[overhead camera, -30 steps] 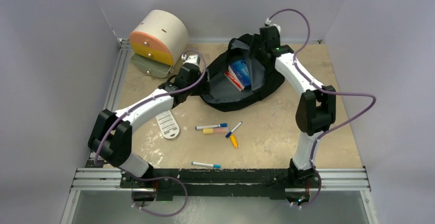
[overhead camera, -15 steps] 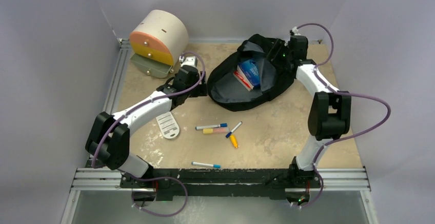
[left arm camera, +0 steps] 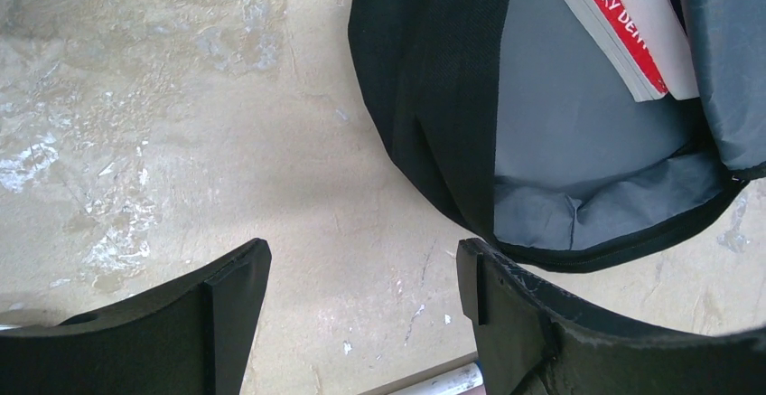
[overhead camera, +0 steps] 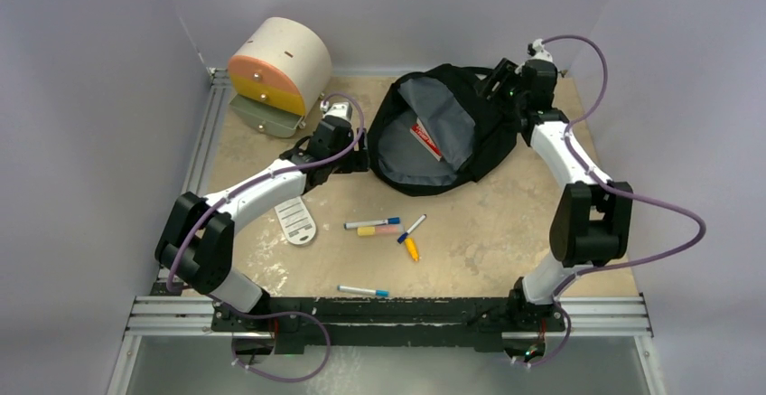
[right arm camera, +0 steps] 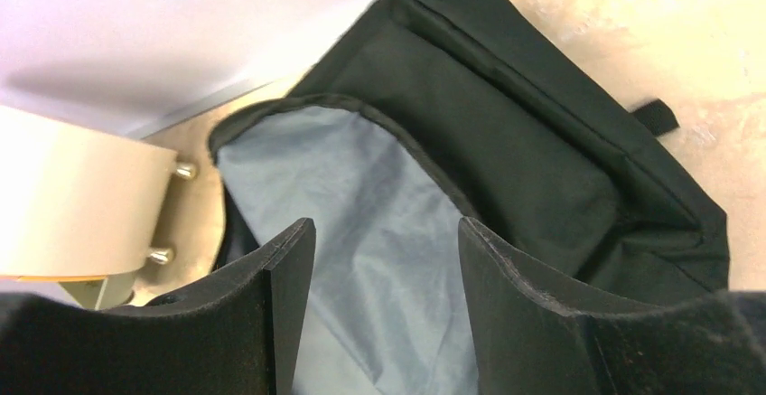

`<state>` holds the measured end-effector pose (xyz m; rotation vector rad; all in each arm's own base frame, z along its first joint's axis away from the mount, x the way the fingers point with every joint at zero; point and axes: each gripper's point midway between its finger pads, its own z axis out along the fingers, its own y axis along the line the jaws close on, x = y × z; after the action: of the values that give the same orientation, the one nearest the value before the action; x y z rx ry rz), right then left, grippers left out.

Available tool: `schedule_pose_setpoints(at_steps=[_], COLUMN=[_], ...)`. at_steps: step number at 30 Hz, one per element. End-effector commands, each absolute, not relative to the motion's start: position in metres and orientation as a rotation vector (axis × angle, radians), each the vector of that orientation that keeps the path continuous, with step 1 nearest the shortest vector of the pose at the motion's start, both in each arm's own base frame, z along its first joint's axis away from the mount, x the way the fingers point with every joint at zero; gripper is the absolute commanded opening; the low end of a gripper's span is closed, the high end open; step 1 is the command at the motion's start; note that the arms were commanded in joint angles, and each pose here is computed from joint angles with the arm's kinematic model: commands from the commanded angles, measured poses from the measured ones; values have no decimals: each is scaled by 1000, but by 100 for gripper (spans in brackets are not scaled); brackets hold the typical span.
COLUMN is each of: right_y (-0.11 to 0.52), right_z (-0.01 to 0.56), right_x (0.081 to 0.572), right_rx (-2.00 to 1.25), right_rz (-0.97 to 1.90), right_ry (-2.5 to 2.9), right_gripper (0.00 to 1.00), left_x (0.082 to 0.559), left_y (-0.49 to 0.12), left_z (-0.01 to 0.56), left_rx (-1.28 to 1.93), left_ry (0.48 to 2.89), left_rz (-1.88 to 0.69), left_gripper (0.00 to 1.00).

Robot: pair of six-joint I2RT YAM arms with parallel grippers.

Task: Pack the student bag
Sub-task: Place the book in the student bag, then zip the student bag at the center of the board.

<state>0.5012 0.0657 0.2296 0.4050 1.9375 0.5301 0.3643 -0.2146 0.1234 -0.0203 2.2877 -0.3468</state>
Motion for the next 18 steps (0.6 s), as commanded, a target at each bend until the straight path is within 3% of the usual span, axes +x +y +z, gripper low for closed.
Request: schedule_pose_setpoints(at_steps=[1,18], right_y=[69,73], right_z=[187,119], right_x=[506,498], right_rx=[353,332], right_rz=[528,519], right_ry=[2094,2289], right_gripper=[63,69], left_x=[370,368], left_y=[-220,-225], left_z=[137,137], left_rx=[-46,-51], left_ry=[2237,2248], left_rz=[-403,-438], left_gripper=[75,75])
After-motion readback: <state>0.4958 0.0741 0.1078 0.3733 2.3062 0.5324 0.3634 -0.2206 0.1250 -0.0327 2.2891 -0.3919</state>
